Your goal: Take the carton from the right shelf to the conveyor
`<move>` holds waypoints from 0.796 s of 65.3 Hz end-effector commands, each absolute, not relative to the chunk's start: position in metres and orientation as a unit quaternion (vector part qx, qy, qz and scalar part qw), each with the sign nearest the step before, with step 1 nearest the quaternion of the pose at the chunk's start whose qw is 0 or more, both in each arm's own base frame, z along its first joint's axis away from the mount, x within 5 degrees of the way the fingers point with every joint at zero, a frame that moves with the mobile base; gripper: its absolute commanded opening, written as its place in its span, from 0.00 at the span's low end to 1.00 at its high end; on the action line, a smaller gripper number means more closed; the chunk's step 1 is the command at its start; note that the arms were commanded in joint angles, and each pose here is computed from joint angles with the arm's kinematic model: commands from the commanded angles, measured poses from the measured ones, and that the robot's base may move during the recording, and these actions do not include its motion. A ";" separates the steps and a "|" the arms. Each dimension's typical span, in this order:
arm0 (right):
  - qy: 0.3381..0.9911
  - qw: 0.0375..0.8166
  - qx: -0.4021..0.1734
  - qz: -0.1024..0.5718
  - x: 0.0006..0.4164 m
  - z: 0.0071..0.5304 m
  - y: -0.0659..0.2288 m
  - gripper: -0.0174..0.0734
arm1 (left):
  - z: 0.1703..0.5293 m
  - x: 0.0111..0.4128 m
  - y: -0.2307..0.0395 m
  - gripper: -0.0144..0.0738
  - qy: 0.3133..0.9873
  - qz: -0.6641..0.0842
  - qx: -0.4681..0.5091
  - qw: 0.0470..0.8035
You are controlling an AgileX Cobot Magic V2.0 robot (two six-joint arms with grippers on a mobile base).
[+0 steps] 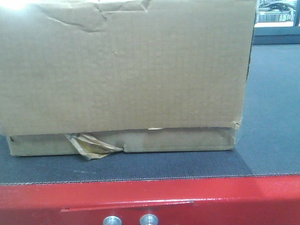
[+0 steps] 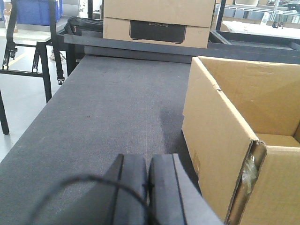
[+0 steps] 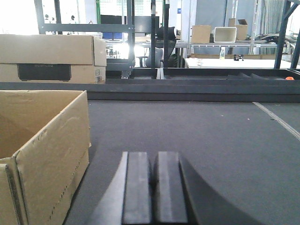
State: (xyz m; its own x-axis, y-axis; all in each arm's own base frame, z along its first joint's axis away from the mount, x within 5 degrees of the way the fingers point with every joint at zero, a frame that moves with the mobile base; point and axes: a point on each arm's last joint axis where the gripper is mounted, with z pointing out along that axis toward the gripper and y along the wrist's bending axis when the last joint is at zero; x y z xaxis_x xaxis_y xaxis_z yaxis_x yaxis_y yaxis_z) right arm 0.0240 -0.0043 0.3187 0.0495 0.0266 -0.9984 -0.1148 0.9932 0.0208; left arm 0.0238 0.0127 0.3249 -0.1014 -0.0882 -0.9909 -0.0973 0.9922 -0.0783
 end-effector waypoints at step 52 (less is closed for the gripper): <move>0.677 0.734 -0.033 0.046 0.022 0.320 -0.005 0.11 | 0.212 0.056 0.005 0.18 0.691 0.045 -0.023 0.721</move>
State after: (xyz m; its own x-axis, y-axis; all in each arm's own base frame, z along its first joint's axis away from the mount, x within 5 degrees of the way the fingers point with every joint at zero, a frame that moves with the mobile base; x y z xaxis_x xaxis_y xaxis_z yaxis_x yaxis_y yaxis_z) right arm 0.0234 -0.0044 0.3184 0.0534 0.0273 -0.9982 -0.1150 0.9931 0.0211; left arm 0.0531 0.0054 0.2221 -0.0080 0.0262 -0.9996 -0.0968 0.9949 0.0269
